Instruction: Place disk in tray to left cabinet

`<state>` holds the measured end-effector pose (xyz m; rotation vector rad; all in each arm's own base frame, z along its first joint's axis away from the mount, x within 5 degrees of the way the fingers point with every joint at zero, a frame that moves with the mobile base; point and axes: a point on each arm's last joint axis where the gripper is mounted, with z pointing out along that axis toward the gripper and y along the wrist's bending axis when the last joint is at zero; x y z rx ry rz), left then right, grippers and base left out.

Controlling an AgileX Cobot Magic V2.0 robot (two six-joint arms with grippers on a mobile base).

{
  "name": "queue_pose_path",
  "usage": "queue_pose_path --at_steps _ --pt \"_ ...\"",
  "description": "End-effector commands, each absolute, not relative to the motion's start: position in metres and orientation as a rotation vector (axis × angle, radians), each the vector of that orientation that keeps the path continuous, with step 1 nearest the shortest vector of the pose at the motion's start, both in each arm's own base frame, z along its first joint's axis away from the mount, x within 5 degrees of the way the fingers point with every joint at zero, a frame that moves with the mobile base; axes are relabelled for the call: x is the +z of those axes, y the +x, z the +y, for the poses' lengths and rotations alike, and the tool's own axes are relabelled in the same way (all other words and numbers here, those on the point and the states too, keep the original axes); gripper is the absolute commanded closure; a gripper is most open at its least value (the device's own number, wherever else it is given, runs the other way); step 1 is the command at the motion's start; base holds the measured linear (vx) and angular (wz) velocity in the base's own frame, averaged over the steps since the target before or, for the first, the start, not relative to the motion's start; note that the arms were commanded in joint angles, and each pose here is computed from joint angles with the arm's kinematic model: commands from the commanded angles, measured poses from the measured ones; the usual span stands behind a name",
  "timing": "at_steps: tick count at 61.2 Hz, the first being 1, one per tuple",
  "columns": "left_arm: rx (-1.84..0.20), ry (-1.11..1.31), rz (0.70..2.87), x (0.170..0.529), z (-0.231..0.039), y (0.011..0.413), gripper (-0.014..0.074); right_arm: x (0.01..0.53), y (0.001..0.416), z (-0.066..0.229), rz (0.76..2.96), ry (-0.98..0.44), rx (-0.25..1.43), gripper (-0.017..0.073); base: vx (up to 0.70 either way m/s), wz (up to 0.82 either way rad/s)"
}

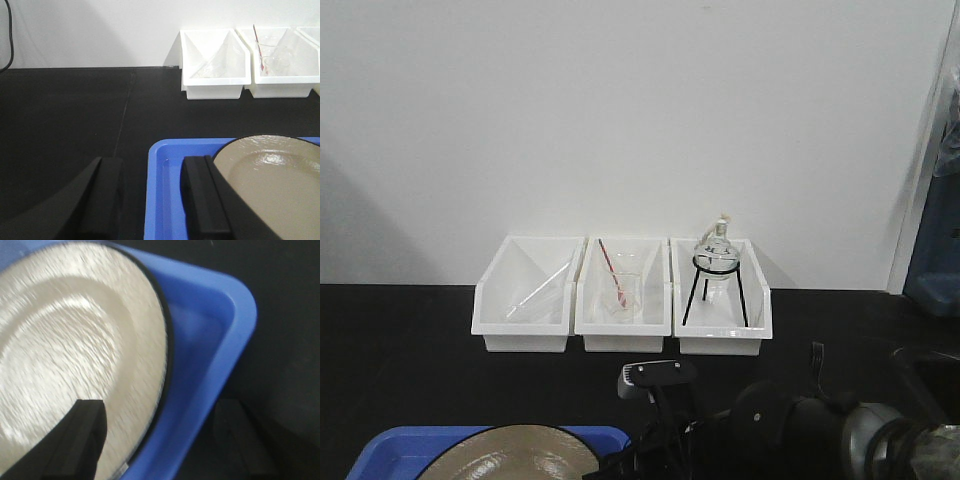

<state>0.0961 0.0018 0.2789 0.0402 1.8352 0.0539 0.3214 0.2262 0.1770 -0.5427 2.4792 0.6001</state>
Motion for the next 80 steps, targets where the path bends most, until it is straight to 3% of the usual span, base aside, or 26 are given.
queue_pose_path --at_steps 1,15,26,36,52,80 --pt "0.057 0.026 1.789 0.290 0.003 0.102 0.0181 0.203 0.321 0.220 2.472 -0.483 0.567 0.0037 0.00 0.00" --pt "0.017 -0.008 1.943 0.291 0.004 0.131 0.0181 0.195 0.316 0.211 2.657 -0.204 0.519 0.0037 0.00 0.00" --pt "0.003 0.001 2.108 0.307 0.005 0.177 0.0181 0.195 0.315 0.211 2.669 -0.134 0.545 0.0037 0.00 0.00" --pt "0.023 0.039 2.327 0.301 0.009 0.228 0.0181 0.196 0.317 0.212 2.655 -0.104 0.565 0.0037 0.00 0.00" --pt "0.037 0.081 2.496 0.271 0.014 0.300 0.0177 0.196 0.317 0.212 2.654 -0.106 0.564 0.0037 0.00 0.00" --pt "0.021 0.183 2.775 0.193 0.017 0.353 0.0177 0.196 0.316 0.212 2.668 -0.123 0.553 0.0037 0.00 0.00"
